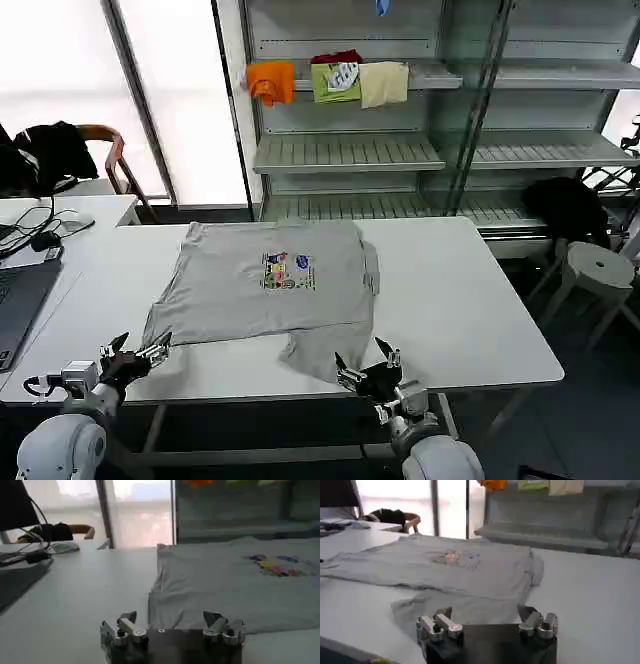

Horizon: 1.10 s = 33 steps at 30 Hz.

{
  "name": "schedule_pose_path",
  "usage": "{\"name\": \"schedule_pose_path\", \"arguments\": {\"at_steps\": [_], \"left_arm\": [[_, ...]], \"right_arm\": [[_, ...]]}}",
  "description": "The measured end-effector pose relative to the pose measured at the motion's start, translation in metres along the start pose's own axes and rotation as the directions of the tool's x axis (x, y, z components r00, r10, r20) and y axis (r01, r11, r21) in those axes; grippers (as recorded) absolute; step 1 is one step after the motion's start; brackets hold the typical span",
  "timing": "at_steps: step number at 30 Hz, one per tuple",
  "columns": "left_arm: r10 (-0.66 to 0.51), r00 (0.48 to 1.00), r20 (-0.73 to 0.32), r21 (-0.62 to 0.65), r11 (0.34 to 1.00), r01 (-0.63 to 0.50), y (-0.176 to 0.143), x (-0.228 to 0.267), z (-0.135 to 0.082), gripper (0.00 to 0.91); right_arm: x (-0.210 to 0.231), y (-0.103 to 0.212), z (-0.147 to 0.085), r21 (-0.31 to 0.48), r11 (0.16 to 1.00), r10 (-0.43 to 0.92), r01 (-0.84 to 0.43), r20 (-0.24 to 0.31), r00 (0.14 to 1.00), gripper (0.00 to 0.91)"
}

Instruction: Fold and organize the clothes.

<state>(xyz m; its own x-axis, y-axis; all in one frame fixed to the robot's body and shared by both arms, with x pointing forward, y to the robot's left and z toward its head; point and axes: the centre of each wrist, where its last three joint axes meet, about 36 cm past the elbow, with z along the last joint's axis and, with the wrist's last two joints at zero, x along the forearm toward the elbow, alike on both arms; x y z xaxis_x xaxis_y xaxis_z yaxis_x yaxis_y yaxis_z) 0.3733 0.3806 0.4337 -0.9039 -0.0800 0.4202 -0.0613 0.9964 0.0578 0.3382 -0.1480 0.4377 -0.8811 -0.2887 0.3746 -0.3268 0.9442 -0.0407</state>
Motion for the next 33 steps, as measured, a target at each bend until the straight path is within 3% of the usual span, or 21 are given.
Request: {"name": "schedule_pose_path", "arguments": {"at_steps": [2, 5, 7, 9, 11, 13, 15, 20, 22, 23, 24, 25, 26, 33], "left_arm": [[-0.004, 1.000, -0.002, 0.003, 1.000, 0.004, 0.001, -0.002, 0.001, 0.846], [-0.013, 1.000, -0.002, 0.004, 1.000, 0.013, 0.006, -0.005, 0.002, 0.836], [-0.019, 1.000, -0.003, 0.005, 1.000, 0.019, 0.009, -0.007, 0.002, 0.746], [-0.023, 1.000, -0.004, 0.007, 1.000, 0.023, 0.012, -0.008, 0.003, 0.605], [-0.027, 1.000, -0.007, 0.005, 1.000, 0.027, 0.015, -0.009, 0.003, 0.353], [-0.025, 1.000, -0.012, 0.002, 1.000, 0.025, 0.017, -0.009, 0.005, 0.252], [-0.024, 1.000, -0.016, 0.002, 1.000, 0.024, 0.017, -0.009, 0.008, 0.171], [-0.009, 1.000, -0.023, 0.003, 1.000, 0.009, 0.014, -0.009, 0.013, 0.141], [-0.003, 1.000, -0.022, 0.003, 1.000, 0.003, 0.012, -0.008, 0.015, 0.141], [0.001, 1.000, -0.022, 0.003, 1.000, -0.001, 0.011, -0.008, 0.016, 0.131], [0.003, 1.000, -0.022, 0.004, 1.000, -0.003, 0.010, -0.008, 0.016, 0.111], [0.006, 1.000, -0.022, 0.005, 1.000, -0.006, 0.009, -0.008, 0.017, 0.071], [0.008, 1.000, -0.023, 0.005, 1.000, -0.008, 0.008, -0.008, 0.017, 0.030], [0.019, 1.000, -0.021, 0.013, 1.000, -0.019, 0.005, -0.007, 0.019, 0.010]], "right_arm": [[-0.001, 0.001, 0.002, -0.003, 1.000, 0.001, -0.001, -0.007, 1.000, 0.907], [-0.002, 0.003, 0.006, -0.006, 1.000, 0.003, -0.003, -0.018, 1.000, 0.907], [-0.002, 0.004, 0.008, -0.009, 1.000, 0.002, -0.002, -0.027, 1.000, 0.867], [-0.003, 0.005, 0.011, -0.009, 1.000, 0.001, -0.002, -0.036, 0.999, 0.836], [-0.004, 0.006, 0.013, -0.009, 1.000, 0.000, -0.001, -0.041, 0.999, 0.796], [-0.005, 0.007, 0.014, -0.011, 1.000, -0.001, 0.001, -0.044, 0.999, 0.786], [-0.005, 0.008, 0.015, -0.012, 1.000, -0.003, 0.003, -0.046, 0.999, 0.665], [-0.006, 0.009, 0.018, -0.010, 1.000, -0.008, 0.007, -0.055, 0.998, 0.595], [-0.007, 0.009, 0.019, -0.010, 1.000, -0.008, 0.007, -0.059, 0.998, 0.443], [-0.007, 0.010, 0.020, -0.011, 1.000, -0.009, 0.009, -0.060, 0.998, 0.292], [-0.007, 0.010, 0.020, -0.013, 1.000, -0.011, 0.010, -0.061, 0.998, 0.202], [-0.007, 0.010, 0.020, -0.015, 1.000, -0.012, 0.011, -0.060, 0.998, 0.202], [-0.007, 0.011, 0.020, -0.016, 1.000, -0.012, 0.011, -0.060, 0.998, 0.000], [-0.006, 0.009, 0.015, -0.032, 0.999, -0.010, 0.009, -0.027, 1.000, 0.000]]}}
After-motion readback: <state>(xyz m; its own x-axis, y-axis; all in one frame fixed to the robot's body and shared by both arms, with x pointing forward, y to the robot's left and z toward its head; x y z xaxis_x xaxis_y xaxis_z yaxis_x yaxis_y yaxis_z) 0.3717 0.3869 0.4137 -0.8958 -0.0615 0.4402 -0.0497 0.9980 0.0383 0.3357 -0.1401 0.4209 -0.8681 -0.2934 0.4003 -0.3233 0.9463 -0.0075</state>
